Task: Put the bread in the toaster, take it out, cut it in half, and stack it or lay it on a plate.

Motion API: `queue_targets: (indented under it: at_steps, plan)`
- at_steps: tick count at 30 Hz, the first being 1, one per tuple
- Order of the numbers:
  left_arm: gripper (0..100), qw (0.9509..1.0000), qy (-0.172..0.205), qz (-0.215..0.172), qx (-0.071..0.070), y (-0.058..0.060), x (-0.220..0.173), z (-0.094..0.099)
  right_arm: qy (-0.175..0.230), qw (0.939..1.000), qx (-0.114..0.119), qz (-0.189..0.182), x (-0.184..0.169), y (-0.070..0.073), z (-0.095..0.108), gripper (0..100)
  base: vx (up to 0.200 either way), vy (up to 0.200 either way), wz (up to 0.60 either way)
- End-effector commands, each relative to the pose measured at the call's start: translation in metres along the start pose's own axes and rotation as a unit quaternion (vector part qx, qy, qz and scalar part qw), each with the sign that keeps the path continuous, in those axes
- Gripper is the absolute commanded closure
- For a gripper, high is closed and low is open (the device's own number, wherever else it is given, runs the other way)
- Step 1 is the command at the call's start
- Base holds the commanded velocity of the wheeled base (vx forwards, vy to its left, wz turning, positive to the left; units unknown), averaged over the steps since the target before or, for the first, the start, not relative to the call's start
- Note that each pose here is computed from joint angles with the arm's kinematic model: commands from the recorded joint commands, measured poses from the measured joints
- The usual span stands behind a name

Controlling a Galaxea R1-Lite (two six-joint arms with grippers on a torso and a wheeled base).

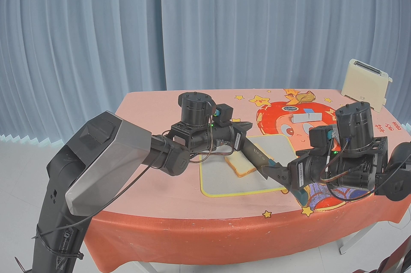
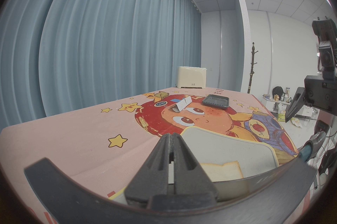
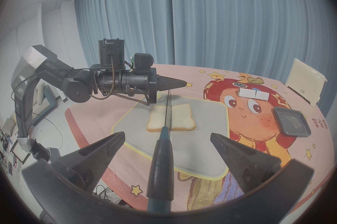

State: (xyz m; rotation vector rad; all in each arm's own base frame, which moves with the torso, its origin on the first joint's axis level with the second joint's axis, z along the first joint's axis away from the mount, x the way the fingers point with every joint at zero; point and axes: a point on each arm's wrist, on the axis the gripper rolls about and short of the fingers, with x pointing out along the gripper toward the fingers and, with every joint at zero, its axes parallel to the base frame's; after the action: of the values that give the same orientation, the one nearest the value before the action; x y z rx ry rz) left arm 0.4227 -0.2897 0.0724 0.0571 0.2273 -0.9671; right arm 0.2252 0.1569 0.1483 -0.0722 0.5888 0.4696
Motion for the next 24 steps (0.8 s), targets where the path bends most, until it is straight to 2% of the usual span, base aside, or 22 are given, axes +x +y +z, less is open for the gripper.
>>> queue_targets:
  at_steps: [1,9,10,15,24]
  plan:
    - [100,1.0,0.002,0.0,-0.001,0.0,0.001,-0.002,0.016,0.9999,-0.001,-0.002,0.008,0.0,-0.006,0,0.0,0.0,0.0]
    - [100,1.0,0.002,0.0,-0.001,0.0,0.001,-0.003,0.041,0.9991,-0.009,0.001,0.02,0.005,-0.015,0,0.0,0.0,0.0]
    - [100,1.0,0.002,0.0,-0.001,0.0,0.001,-0.003,0.045,0.999,-0.01,0.001,0.021,0.005,-0.016,100,0.0,0.0,0.0]
    - [100,1.0,0.004,0.0,-0.002,0.0,0.0,-0.004,0.057,0.9983,-0.01,0.0,0.029,0.006,-0.021,100,0.0,0.0,0.0]
    - [100,1.0,0.003,0.001,-0.001,0.001,0.0,-0.003,0.044,0.999,-0.009,-0.002,0.027,0.006,-0.016,100,0.0,0.0,0.0]
